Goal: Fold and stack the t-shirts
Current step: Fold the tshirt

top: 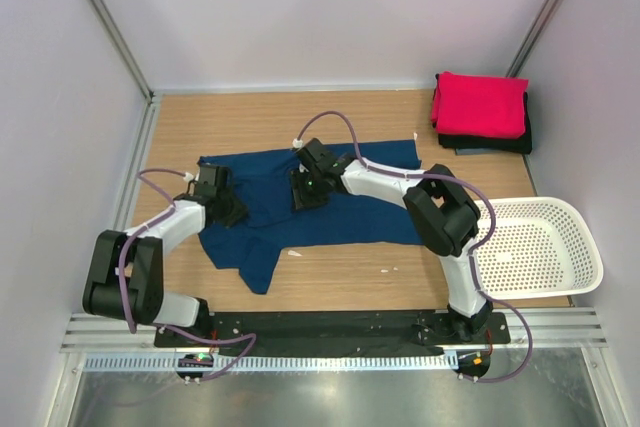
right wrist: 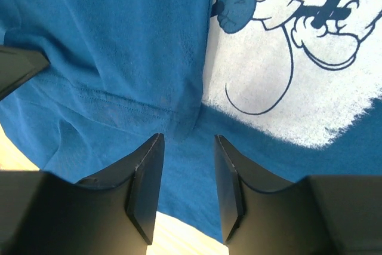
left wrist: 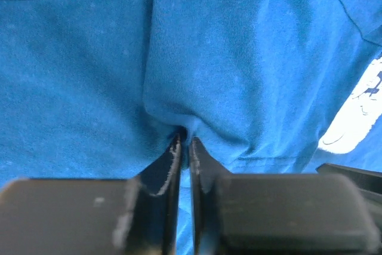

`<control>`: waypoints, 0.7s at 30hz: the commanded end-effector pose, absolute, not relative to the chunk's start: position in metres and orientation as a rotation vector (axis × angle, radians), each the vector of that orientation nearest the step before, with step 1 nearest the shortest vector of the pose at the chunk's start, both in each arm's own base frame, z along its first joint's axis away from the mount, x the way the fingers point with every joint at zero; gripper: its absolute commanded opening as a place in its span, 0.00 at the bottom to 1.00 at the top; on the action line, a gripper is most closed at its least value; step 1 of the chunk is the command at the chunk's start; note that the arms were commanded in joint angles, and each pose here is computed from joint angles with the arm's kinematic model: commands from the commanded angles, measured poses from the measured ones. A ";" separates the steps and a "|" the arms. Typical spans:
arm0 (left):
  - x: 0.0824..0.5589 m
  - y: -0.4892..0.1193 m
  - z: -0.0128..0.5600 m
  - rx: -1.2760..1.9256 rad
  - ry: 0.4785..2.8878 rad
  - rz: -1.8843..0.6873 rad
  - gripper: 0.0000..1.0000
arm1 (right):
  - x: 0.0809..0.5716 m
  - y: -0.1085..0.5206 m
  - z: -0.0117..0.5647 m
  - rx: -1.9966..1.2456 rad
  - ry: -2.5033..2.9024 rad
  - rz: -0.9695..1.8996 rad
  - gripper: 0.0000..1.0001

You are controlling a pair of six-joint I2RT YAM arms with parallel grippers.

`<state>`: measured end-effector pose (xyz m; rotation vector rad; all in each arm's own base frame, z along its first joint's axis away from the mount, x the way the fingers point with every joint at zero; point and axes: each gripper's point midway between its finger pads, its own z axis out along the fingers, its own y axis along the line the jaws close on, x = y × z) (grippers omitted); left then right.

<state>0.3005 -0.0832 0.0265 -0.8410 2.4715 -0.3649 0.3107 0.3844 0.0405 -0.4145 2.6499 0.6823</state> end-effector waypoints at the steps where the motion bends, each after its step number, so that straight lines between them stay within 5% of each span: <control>1: 0.308 -0.086 0.038 -0.802 2.416 -0.399 0.07 | 0.320 0.393 0.047 -0.375 2.603 0.708 0.44; 12: 0.299 -0.099 0.091 -0.933 2.368 -0.508 0.00 | 0.328 0.391 0.071 -0.346 2.545 0.698 0.42; 21: 0.256 -0.098 0.070 -1.114 2.402 -0.447 0.00 | 0.333 0.378 0.078 -0.327 2.550 0.605 0.43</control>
